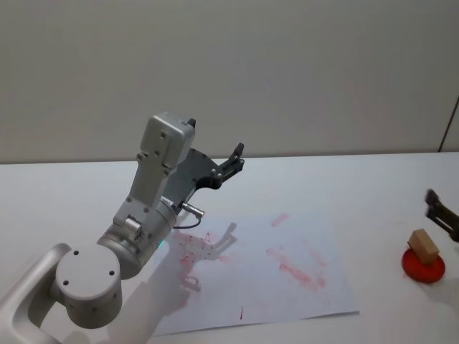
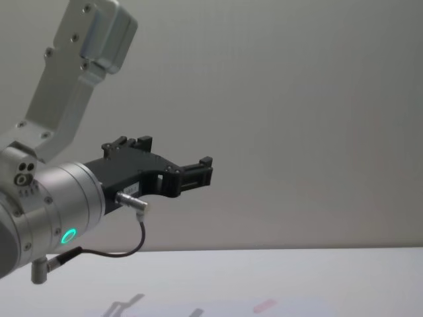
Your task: Use the one hand to pick up the stamp and affix it onto the A4 paper.
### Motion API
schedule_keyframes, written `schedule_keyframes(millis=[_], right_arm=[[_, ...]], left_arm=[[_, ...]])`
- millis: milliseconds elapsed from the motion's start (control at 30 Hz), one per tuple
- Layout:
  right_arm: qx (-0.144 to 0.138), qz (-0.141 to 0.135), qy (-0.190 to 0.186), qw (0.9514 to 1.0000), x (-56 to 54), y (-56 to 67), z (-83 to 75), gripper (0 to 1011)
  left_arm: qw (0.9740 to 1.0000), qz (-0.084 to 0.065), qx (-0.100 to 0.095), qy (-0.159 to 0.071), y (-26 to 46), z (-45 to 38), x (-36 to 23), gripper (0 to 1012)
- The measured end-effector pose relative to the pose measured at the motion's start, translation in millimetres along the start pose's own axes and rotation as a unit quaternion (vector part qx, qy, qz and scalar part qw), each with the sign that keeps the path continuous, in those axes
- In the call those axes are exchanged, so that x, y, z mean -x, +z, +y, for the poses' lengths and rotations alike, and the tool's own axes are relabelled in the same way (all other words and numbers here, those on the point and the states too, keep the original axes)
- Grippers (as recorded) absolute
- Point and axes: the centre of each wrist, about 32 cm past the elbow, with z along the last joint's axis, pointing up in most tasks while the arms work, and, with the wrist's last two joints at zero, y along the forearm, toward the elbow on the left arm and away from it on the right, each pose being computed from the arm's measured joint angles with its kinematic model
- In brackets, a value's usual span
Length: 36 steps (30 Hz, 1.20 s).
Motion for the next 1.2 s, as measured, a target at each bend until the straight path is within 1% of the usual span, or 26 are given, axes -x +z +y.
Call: schedule_keyframes(millis=[33, 67, 167, 267, 433, 467, 533, 700, 733, 800, 967, 1200], right_arm=[[0.0, 0.0, 0.0, 1.0, 0.0, 0.0, 0.0, 1001], [0.009, 0.001, -0.003, 1.0, -4.4, -1.2, -5.0, 1001], [0.023, 0.003, -0.007, 0.9997, -10.8, -2.6, -12.2, 1001], [0.046, 0.004, -0.006, 0.9989, -19.1, -4.3, -20.9, 1001], [0.073, 0.005, 0.003, 0.9973, -25.8, -5.5, -26.7, 1001], [0.073, 0.005, 0.003, 0.9973, -25.8, -5.5, -26.7, 1001], [0.084, 0.006, 0.009, 0.9964, -27.5, -5.9, -27.4, 1001], [0.105, 0.006, 0.021, 0.9942, -29.8, -7.5, -25.8, 1001], [0.105, 0.006, 0.021, 0.9942, -29.8, -7.5, -25.8, 1001], [0.115, 0.007, 0.027, 0.993, -29.8, -8.2, -23.0, 1001], [0.125, 0.005, 0.035, 0.9915, -28.8, -9.3, -17.3, 1001], [0.134, 0.003, 0.046, 0.9899, -25.3, -11.2, -4.5, 1001]], left_arm=[[1.0, 0.0, 0.0, 0.0, 0.0, 0.0, 0.0, 1001], [1.0, 0.0, 0.0, 0.0, 0.0, 0.0, 0.0, 1001], [1.0, 0.0, 0.0, 0.0, 0.0, 0.0, 0.0, 1001], [1.0, 0.0, 0.0, 0.0, 0.0, 0.0, 0.0, 1001], [1.0, 0.0, 0.0, 0.0, 0.0, 0.0, 0.0, 1001], [1.0, 0.0, 0.0, 0.0, 0.0, 0.0, 0.0, 1001], [1.0, 0.0, 0.0, 0.0, 0.0, 0.0, 0.0, 1001], [1.0, 0.0, 0.0, 0.0, 0.0, 0.0, 0.0, 1001], [1.0, 0.0, 0.0, 0.0, 0.0, 0.0, 0.0, 1001], [1.0, 0.0, 0.0, 0.0, 0.0, 0.0, 0.0, 1001], [1.0, 0.0, 0.0, 0.0, 0.0, 0.0, 0.0, 1001], [1.0, 0.0, 0.0, 0.0, 0.0, 0.0, 0.0, 1001]])
